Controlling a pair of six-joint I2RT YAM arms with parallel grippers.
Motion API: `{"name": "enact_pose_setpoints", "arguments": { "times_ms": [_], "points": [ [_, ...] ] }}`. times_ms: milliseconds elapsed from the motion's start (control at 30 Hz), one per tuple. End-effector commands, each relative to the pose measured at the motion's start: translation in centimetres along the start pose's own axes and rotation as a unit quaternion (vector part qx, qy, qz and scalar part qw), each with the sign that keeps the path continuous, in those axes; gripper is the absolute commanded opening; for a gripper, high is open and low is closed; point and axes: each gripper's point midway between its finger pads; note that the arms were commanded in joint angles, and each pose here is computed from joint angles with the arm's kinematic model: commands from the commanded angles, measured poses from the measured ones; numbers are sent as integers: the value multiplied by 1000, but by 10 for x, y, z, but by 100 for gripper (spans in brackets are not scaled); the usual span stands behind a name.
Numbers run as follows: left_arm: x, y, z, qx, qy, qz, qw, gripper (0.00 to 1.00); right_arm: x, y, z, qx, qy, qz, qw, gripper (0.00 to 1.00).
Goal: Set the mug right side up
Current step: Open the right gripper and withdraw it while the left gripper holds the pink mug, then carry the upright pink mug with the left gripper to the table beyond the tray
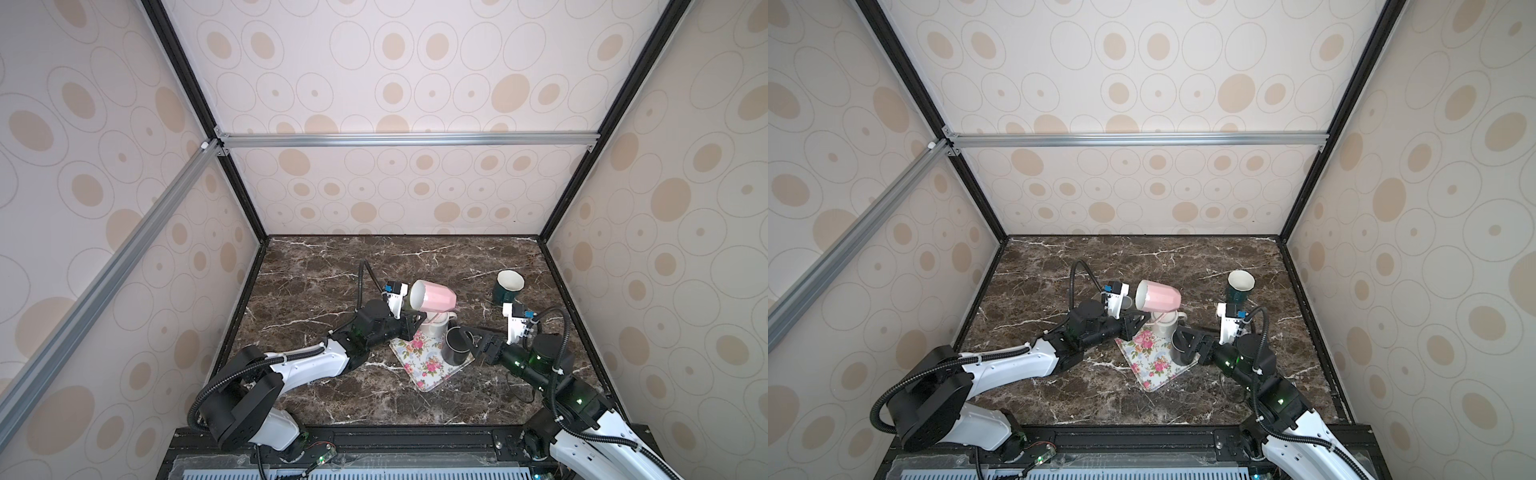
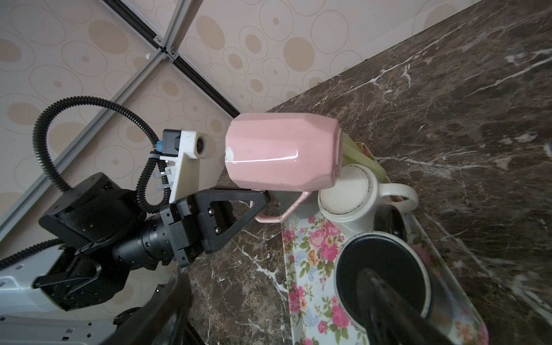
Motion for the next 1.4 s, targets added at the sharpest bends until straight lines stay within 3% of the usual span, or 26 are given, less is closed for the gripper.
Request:
{"name": "enact_pose_setpoints", "arguments": {
  "times_ms": [0,133,533,1367],
  "points": [
    [-50,-16,-68,-91,23,54,994,0,-13,-4,2,-9,2,29,1000,93],
    [-51,-21,-77,-96,30,39,994,0,-23,-7,3,-21,-1,47,999,100],
    [-44,-39,-94,-114,40,0,993,0,-28,0,3,-13,-1,66,998,100],
    [9,-63,-114,-133,30,-77,988,0,-34,0,11,-9,5,69,998,100]
  ]
}}
Point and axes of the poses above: each gripper's point midway between its finger pads, its own y axis out along the fingers, its own x axis along the line the jaws close on, z = x × y, and after that the axes turned 3 degrees about -y, right-handed
